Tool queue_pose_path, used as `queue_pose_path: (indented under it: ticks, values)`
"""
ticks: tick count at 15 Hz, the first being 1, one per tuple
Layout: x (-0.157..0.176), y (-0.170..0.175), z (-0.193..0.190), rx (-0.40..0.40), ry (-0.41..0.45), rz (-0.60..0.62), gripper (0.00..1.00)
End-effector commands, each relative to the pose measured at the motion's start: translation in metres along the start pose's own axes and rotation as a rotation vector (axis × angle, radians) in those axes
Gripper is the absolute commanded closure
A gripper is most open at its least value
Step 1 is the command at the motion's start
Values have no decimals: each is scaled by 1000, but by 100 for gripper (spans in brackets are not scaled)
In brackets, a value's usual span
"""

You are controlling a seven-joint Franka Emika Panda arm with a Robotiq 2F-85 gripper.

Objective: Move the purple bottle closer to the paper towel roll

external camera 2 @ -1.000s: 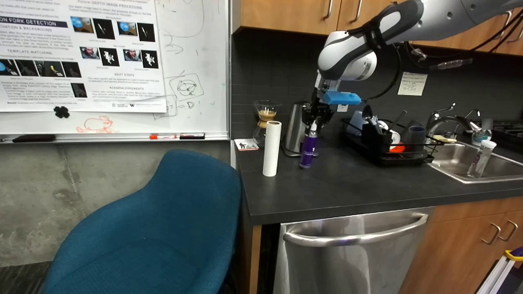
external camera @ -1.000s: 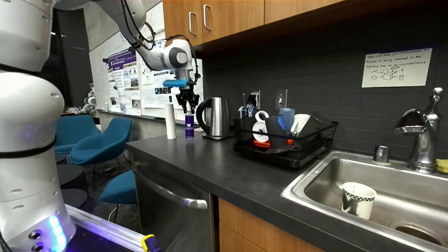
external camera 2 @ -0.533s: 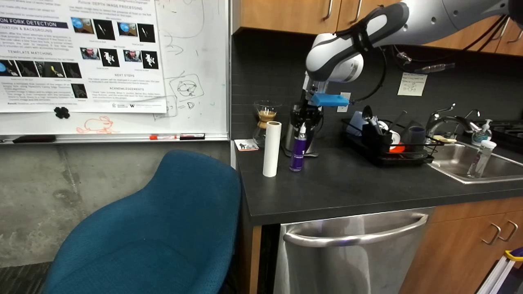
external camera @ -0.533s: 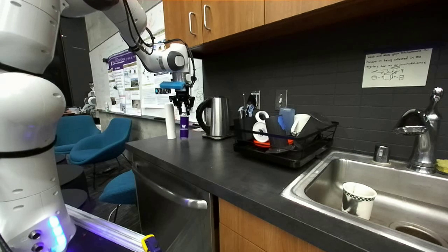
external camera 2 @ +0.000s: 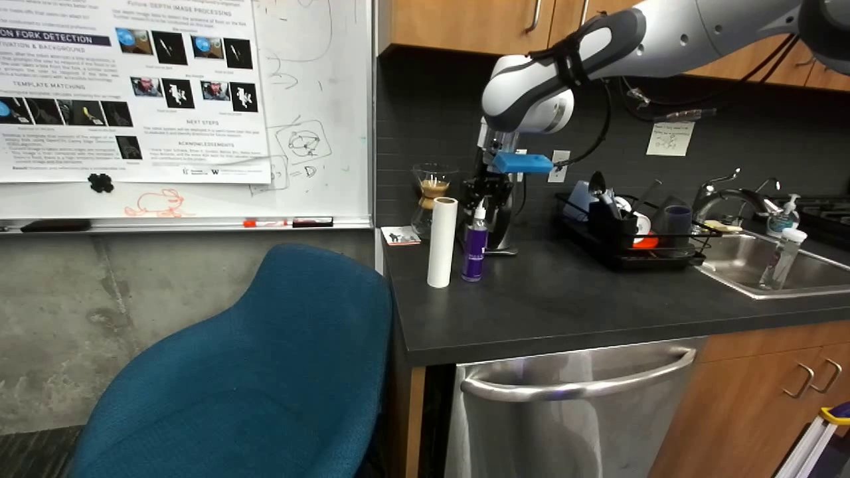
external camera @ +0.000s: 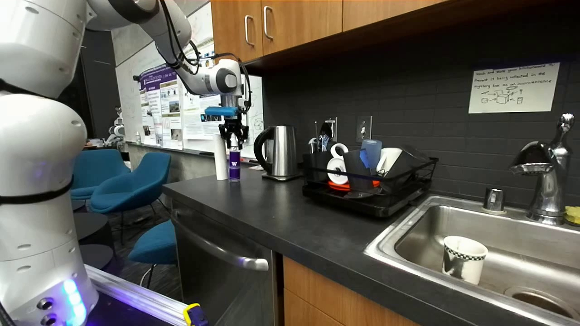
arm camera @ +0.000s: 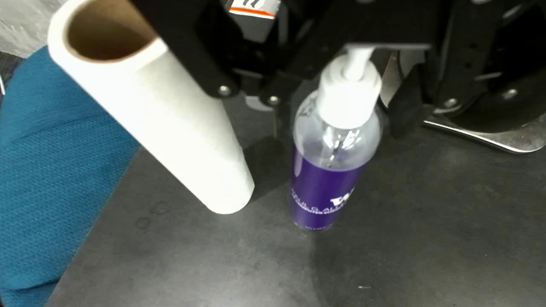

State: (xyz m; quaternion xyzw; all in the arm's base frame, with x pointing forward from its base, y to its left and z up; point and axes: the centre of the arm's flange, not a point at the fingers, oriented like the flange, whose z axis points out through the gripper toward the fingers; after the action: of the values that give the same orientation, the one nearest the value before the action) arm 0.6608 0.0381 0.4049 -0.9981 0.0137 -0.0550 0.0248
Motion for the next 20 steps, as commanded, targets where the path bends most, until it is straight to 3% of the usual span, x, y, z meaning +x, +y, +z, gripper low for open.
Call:
queue_pose_path:
  ticks: [1, 2, 4, 20]
  values:
    - [8, -6, -3, -8, -20, -10, 13]
    - [8, -6, -3, -9, -22, -10, 5]
    - [5, -6, -4, -12, -28, -8, 0]
    - [-30, -17, -40, -82, -10, -22, 0]
